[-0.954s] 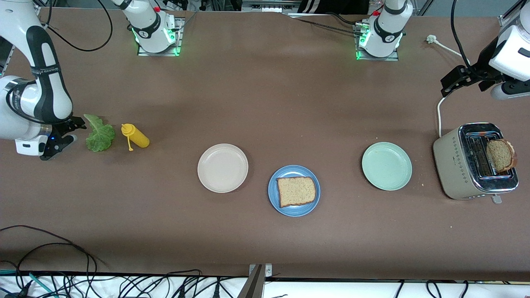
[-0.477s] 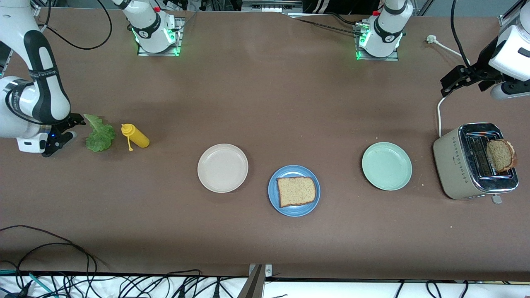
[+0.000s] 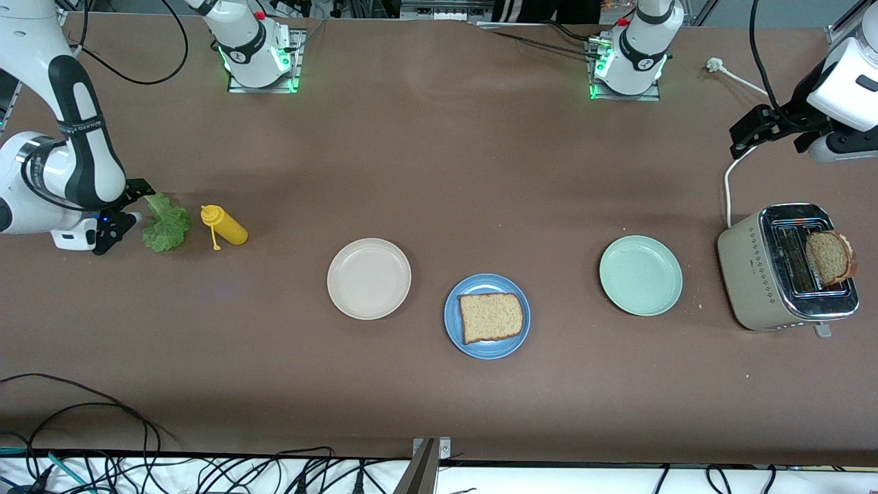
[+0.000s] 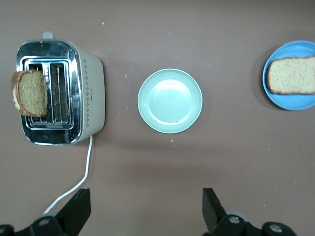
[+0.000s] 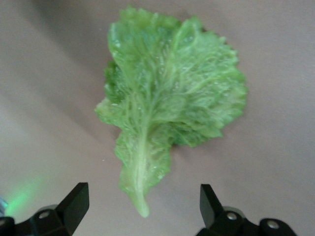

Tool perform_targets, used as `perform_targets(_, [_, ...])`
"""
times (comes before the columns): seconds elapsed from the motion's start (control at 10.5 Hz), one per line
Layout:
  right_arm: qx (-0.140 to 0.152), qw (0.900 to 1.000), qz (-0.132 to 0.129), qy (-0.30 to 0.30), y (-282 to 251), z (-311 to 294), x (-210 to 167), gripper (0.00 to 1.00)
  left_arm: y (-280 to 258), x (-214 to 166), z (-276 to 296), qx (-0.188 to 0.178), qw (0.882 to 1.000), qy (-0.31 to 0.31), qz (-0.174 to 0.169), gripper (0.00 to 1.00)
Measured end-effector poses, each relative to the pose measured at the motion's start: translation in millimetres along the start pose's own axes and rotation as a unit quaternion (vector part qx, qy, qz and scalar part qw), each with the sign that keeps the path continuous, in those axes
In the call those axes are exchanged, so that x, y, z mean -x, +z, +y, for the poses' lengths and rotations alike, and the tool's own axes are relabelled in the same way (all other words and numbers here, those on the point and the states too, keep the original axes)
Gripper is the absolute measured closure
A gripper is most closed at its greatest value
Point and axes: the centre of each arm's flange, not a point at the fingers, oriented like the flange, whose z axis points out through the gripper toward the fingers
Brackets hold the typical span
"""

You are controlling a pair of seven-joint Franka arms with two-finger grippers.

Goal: Make sandwich in blue plate with both arms
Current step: 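Lower the right gripper onto the lettuce leaf and grasp its stem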

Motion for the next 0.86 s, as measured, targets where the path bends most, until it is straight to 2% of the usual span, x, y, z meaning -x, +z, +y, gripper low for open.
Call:
perform_targets(0.38, [-0.034,0.999,0.000,0.007,23.4,-3.7,-9.7,0.00,0.2,-0.9,-5.9,0.000,1.000,0.026,0.000,0.00])
perform_targets(0.57, [-0.041,0.999,-0.008,0.008,35.0,-3.5,-14.0,0.05,1.7,-2.9,-15.8,0.011,0.999,0.043,-0.002,0.00])
perform_targets(0.67, [-0.040,0.999,-0.008,0.007,35.0,-3.4,-16.2,0.13,1.4,-3.9,-22.8,0.019,0.999,0.042,-0.002,0.00])
perform_targets(0.86, [-0.036,0.999,-0.008,0.014,32.3,-0.7,-18.5,0.46,0.9,-5.3,-36.2,0.034,0.999,0.036,-0.002,0.00])
